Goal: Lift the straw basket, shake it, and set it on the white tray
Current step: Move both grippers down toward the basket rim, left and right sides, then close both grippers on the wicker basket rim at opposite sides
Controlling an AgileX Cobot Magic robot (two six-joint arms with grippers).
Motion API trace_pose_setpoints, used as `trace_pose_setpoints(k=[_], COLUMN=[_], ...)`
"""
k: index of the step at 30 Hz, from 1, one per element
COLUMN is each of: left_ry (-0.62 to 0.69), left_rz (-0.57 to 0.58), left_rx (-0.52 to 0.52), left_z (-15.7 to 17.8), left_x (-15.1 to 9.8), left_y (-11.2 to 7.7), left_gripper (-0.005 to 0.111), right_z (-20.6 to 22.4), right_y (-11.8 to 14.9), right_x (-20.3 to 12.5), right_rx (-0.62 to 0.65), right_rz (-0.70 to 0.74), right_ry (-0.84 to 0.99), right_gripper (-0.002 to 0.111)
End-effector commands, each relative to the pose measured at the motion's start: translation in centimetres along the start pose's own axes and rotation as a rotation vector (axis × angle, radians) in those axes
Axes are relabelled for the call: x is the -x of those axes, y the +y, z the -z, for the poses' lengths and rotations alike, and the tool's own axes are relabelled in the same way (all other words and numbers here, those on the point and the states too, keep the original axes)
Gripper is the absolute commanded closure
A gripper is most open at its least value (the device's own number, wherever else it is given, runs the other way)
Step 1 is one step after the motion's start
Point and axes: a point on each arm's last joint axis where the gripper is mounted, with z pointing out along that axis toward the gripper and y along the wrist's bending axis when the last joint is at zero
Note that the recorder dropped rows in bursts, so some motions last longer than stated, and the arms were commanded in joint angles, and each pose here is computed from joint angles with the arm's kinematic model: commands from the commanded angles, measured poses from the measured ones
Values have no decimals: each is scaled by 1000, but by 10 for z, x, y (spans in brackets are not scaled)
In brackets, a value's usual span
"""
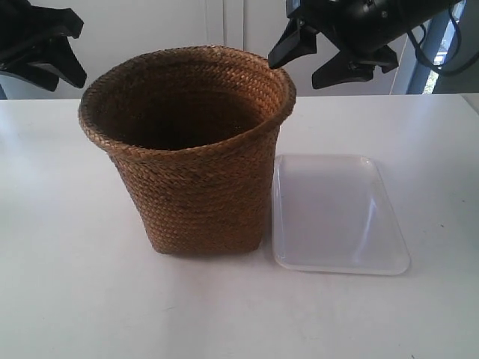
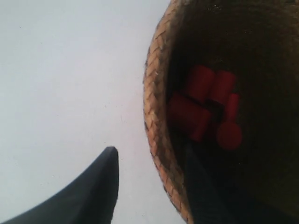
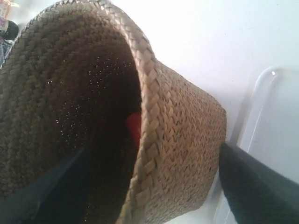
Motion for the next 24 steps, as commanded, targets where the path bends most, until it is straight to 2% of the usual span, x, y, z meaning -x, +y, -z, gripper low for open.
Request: trace_pose_setpoints(k=[1,3,6,13,17,24], left_ry=[3,-2,-16,72,64,71], left_rz=[31,49,55,74,77,59], left_rx=[-52,-90,-87,-89,-86,-107], left_z=[4,2,-3,-36,-45,-55], left_x=[0,1,4,6,9,10], left_y=[-6,-9,-7,3,6,8], left_gripper=[57,57,57,56,43,41], right_z=[0,0,1,-5,-13,-40], right_y=[-3,-6,-9,0,9,-5], right_x=[0,-1,-1,-2,-2,-1], right_rx=[-41,-82,-108,-98,-101,-142], right_rz=[44,62,53,68,100,21], right_ry=[2,12,18,15,-12,-8], right_gripper=[36,34,32,30,28,28])
